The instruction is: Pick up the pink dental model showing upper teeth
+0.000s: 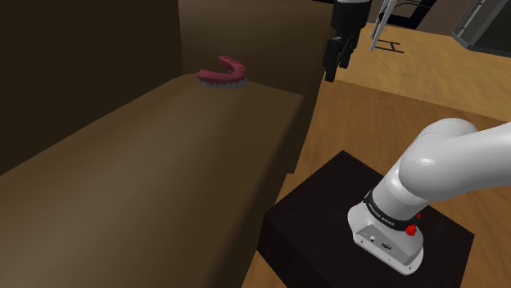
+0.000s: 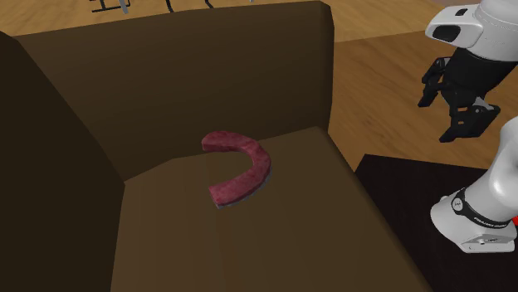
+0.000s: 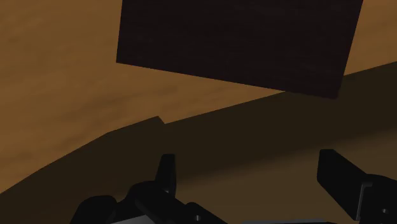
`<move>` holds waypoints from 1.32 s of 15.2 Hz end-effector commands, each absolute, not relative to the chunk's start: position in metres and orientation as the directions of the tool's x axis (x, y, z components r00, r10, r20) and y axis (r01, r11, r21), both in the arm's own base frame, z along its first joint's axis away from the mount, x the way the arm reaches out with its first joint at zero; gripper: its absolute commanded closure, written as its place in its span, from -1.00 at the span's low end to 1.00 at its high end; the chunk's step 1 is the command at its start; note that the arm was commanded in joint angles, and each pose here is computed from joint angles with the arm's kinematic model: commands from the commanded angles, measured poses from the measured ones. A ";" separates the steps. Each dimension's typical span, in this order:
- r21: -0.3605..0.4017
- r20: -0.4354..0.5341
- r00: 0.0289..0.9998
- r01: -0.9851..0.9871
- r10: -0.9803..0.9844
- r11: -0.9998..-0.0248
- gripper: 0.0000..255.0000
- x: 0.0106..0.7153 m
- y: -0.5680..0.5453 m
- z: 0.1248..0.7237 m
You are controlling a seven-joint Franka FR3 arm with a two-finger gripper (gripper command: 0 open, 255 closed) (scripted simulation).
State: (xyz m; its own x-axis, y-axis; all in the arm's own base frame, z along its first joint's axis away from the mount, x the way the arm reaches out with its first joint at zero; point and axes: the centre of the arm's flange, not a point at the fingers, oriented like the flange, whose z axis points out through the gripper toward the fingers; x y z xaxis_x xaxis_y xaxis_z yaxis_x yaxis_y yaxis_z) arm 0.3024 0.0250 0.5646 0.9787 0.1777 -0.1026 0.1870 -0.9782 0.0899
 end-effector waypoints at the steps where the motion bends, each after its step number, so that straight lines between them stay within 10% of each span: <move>1: 0.090 -0.103 0.979 0.187 0.178 -0.978 -1.00 0.302 0.025 0.565; 20: 0.029 -0.043 0.997 0.069 0.067 -0.997 -1.00 0.538 0.030 0.504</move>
